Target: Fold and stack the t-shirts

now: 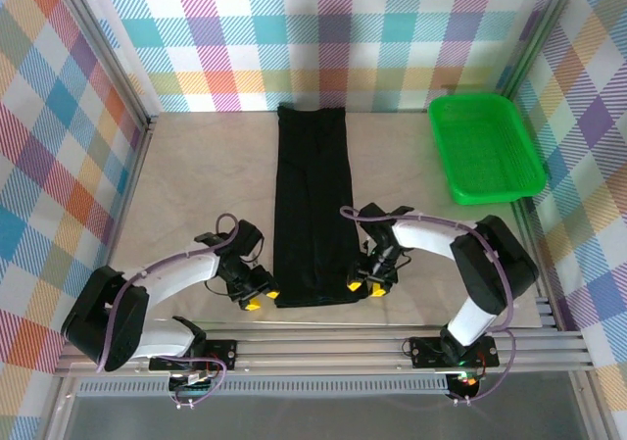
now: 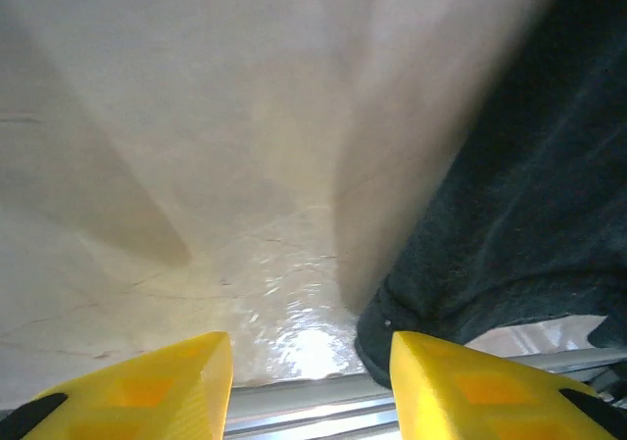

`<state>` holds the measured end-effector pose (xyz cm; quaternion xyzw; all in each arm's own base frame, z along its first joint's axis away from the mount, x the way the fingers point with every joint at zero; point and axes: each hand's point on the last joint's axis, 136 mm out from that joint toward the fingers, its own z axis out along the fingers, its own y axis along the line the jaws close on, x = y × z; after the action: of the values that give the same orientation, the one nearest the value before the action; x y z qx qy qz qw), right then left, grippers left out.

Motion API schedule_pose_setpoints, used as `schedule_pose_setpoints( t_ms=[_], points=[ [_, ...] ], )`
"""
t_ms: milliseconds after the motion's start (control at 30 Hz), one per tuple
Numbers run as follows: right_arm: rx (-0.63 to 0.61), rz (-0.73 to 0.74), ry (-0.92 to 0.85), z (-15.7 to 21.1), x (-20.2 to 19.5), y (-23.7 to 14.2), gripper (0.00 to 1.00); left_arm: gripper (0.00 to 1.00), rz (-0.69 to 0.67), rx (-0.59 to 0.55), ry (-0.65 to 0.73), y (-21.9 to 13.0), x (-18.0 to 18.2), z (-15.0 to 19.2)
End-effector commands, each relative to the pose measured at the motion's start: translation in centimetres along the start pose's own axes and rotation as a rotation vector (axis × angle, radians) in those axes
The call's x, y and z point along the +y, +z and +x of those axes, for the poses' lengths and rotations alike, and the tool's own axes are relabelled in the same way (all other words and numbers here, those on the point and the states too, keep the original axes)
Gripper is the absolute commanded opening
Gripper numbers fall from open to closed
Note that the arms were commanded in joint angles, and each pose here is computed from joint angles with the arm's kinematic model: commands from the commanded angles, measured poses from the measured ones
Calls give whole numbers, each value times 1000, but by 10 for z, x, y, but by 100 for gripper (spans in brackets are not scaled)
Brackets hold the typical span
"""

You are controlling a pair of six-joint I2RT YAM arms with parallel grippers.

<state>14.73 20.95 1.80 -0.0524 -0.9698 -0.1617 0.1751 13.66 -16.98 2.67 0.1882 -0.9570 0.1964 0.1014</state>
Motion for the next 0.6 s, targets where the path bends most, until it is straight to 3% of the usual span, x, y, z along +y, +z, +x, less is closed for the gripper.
schedule_pose_setpoints(
  t_ms=[0,267,567],
  points=[
    [20,16,-39,3,6,6,47,47,93,-32,-10,6,-22,-7],
    [33,-5,-34,6,22,16,38,43,74,-31,26,27,-33,-11],
    [14,-11,-43,5,47,4,38,26,82,-74,47,29,-51,-29]
  ],
)
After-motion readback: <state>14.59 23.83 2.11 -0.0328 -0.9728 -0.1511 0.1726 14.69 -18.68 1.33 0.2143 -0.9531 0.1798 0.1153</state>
